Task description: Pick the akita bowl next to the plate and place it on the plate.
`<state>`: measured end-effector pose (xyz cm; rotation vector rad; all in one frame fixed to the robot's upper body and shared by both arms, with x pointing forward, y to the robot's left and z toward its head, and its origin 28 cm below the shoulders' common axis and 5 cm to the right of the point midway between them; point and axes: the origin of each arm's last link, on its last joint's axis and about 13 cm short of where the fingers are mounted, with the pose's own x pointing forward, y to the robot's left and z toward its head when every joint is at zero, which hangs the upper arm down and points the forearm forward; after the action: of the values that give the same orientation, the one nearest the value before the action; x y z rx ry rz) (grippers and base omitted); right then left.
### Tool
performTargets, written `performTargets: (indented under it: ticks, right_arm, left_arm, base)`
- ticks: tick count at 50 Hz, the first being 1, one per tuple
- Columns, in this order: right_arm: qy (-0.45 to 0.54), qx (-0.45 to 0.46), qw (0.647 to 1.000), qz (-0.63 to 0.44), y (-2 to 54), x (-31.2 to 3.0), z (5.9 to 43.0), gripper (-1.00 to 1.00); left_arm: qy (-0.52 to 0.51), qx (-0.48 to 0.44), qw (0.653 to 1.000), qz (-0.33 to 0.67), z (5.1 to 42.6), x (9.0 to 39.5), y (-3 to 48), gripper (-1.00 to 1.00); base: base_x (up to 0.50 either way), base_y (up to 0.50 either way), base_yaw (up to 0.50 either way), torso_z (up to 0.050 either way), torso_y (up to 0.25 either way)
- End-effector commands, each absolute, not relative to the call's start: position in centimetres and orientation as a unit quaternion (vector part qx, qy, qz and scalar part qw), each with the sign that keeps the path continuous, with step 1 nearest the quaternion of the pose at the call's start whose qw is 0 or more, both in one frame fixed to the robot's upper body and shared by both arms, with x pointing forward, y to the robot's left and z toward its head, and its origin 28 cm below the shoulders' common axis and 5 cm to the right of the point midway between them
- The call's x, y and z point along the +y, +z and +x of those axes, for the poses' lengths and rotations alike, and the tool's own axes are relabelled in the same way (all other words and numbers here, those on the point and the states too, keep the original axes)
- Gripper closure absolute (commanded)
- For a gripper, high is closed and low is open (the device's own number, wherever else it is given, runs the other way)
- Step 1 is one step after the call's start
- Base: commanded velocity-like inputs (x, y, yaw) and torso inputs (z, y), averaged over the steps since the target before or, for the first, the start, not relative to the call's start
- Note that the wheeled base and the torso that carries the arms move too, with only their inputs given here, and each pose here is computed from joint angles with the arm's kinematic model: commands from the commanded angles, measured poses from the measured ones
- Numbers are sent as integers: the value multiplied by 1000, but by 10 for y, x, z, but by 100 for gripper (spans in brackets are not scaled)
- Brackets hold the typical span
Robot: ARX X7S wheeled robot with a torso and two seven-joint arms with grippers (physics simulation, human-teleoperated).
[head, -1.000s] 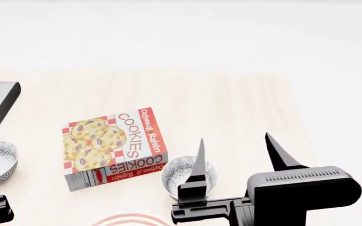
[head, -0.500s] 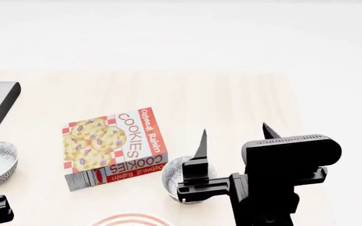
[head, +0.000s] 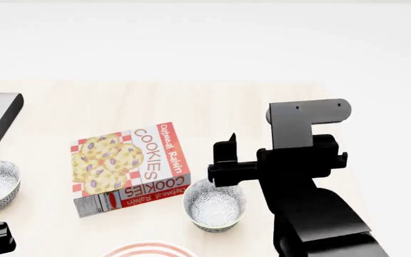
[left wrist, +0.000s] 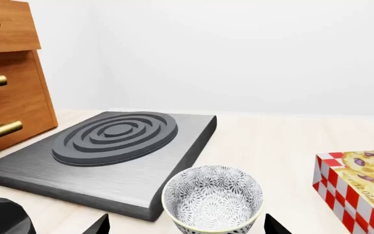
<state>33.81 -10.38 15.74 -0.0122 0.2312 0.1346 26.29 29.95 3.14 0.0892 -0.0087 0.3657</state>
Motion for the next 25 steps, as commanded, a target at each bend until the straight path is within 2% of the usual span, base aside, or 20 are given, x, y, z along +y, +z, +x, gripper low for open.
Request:
performTargets:
  ticks: [1,25]
  right_arm:
    - [58,174,983,-2,162,-104,370,-100]
    - [64,264,962,21,157,-97,411,-100]
  left_arm:
    - [181,-4,982,45,263,299,31,-100]
    - [181,-5,982,47,262,299,31,-100]
  base:
    - [0,0,0,0,0]
    - [0,0,0,0,0]
